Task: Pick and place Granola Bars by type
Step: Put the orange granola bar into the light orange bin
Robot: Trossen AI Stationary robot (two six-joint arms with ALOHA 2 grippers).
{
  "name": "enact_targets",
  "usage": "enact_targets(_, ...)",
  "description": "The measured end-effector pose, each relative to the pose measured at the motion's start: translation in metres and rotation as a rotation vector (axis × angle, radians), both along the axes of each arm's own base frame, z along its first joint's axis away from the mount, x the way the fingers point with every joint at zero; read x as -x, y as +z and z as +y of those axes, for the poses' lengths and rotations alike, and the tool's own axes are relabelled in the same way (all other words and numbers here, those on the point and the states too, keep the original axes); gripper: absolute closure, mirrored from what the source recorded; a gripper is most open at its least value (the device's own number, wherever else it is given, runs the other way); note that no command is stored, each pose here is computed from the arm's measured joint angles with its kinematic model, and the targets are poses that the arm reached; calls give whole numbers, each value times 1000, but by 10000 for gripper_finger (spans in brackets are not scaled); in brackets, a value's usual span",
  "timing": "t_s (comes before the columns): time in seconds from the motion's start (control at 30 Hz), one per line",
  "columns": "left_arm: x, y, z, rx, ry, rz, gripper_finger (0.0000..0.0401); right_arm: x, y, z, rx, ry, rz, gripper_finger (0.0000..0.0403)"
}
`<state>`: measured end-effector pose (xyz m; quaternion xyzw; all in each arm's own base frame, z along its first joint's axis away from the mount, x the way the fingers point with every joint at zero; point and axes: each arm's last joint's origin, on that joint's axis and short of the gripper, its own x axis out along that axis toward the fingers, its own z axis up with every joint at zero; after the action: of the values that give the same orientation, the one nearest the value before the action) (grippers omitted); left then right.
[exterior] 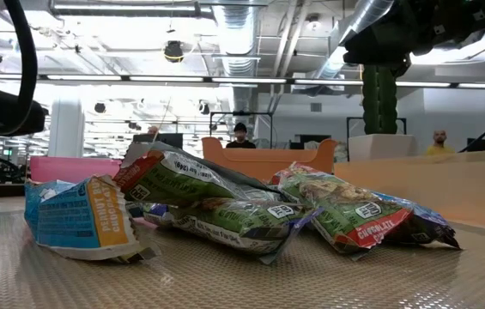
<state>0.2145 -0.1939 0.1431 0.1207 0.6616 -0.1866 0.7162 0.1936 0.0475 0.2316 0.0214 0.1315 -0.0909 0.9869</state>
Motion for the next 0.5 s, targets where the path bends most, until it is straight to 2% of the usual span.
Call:
enact_targets(0.3,0,0,0,15,42,14,324,0,0,0,1,-1,2,275)
enact_targets(0.5,0,1,-1,25,114,27,334,0,0,0,1,-1,3,276)
